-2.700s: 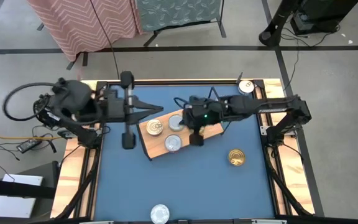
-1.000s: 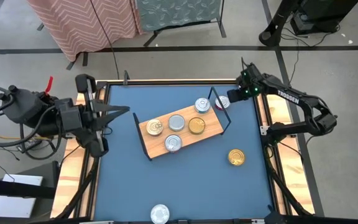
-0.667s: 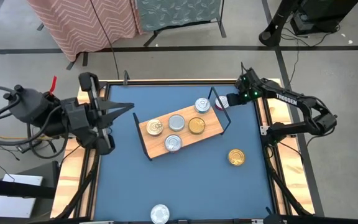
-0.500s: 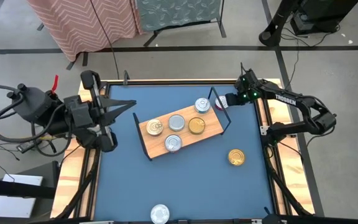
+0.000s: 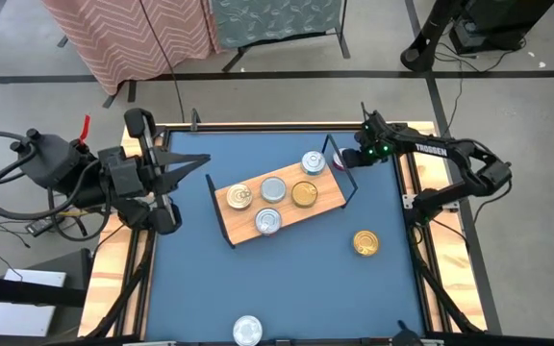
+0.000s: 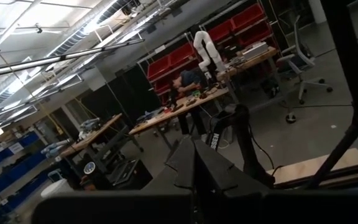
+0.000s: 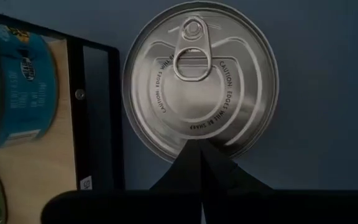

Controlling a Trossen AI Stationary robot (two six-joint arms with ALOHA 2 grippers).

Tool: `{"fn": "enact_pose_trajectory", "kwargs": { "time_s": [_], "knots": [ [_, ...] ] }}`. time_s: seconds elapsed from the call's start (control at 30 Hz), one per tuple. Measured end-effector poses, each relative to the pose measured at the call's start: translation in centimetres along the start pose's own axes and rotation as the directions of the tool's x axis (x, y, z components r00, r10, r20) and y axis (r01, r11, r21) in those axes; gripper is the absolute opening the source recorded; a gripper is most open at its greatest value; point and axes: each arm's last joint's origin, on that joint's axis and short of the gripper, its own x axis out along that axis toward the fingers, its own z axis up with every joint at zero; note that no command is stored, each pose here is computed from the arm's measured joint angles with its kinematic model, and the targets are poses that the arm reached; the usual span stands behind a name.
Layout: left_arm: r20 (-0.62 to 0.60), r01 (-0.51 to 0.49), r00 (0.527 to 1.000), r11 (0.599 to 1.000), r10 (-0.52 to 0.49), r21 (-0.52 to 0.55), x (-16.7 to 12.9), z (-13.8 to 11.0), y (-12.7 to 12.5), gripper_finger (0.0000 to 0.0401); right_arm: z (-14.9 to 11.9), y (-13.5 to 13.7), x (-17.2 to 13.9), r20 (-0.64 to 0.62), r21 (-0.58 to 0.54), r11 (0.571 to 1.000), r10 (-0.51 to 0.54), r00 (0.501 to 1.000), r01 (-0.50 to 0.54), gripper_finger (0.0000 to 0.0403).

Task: Stack canned seafood by type on shelf
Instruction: Stack the red tuna can on top of the red tuna can on the shelf

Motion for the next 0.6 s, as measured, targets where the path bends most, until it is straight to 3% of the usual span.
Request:
{"fn": "enact_pose_trajectory", "kwargs": {
  "time_s": [0.23, 0.4, 0.6],
  "knots": [
    [0.000, 0.000, 1.000, 1.000, 0.000, 0.002, 0.0, 0.0, 0.0, 0.0006, -1.4, -0.7, -0.9, -0.055, -0.020, 0.989, -0.145, 0.988, 0.144, 0.0000],
    [-0.001, 0.000, 1.000, 1.000, 0.000, 0.004, 0.0, 0.0, 0.0, 0.0006, -1.8, -0.8, -1.8, -0.056, -0.038, 0.981, -0.194, 0.979, 0.192, 0.0000],
    [-0.004, 0.002, 1.000, 1.000, -0.002, 0.008, 0.0, -0.1, 0.0, 0.0006, -2.8, -1.4, -3.0, -0.078, -0.072, 0.948, -0.316, 0.946, 0.311, 0.0000]
  ]
}}
